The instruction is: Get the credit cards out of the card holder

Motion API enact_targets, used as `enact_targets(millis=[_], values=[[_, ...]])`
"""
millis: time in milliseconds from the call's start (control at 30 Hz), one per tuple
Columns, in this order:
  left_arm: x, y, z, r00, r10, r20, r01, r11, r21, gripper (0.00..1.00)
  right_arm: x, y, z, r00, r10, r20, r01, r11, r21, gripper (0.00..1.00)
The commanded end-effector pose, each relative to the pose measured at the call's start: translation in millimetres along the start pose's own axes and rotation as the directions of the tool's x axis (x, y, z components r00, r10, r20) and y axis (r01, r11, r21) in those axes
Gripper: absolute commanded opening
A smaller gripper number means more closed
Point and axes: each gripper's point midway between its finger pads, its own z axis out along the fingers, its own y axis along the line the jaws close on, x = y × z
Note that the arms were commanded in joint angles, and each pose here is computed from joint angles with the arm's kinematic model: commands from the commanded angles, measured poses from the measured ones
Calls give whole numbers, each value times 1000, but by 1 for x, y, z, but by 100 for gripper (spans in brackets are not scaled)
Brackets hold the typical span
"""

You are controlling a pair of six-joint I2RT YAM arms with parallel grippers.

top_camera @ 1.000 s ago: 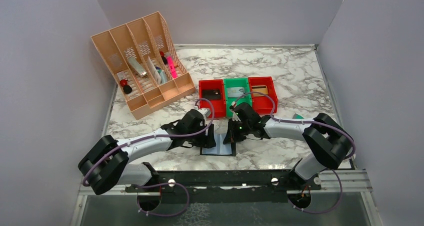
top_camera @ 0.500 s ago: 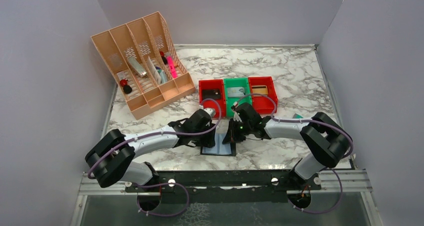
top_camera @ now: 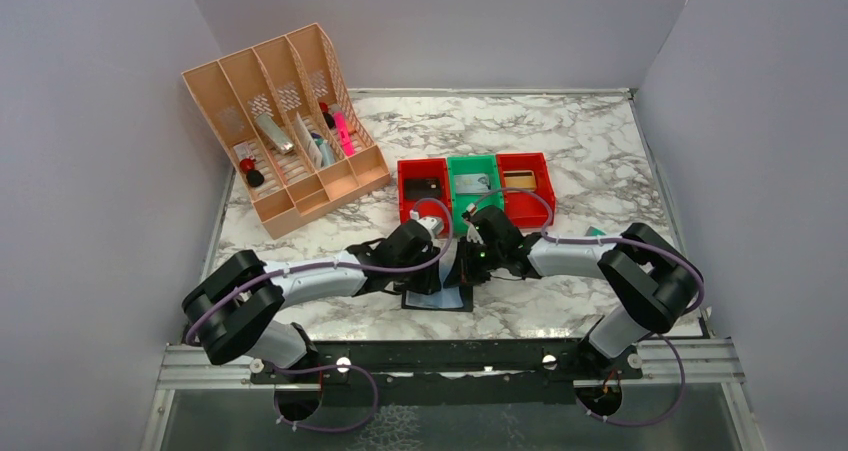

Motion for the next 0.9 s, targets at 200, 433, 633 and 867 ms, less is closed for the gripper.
enact_targets(millis=[200,433,633,867], values=[[-6,16,-22,1000,7,22,-4,992,-123,58,-3,-14,-8,999,-35,29,31,994,104,7],[-28,21,-52,992,26,127,-2,982,-189,68,-33,-8,-45,981,-113,156,80,976,203,38],[-34,26,-67,983,23,182,17,976,-216,70,-56,-24,-87,951,-163,263,49,919,391,49],[-42,30,-77,969,19,245,38,973,-229,70,-46,46,-83,941,-188,283,195,981,4,42]])
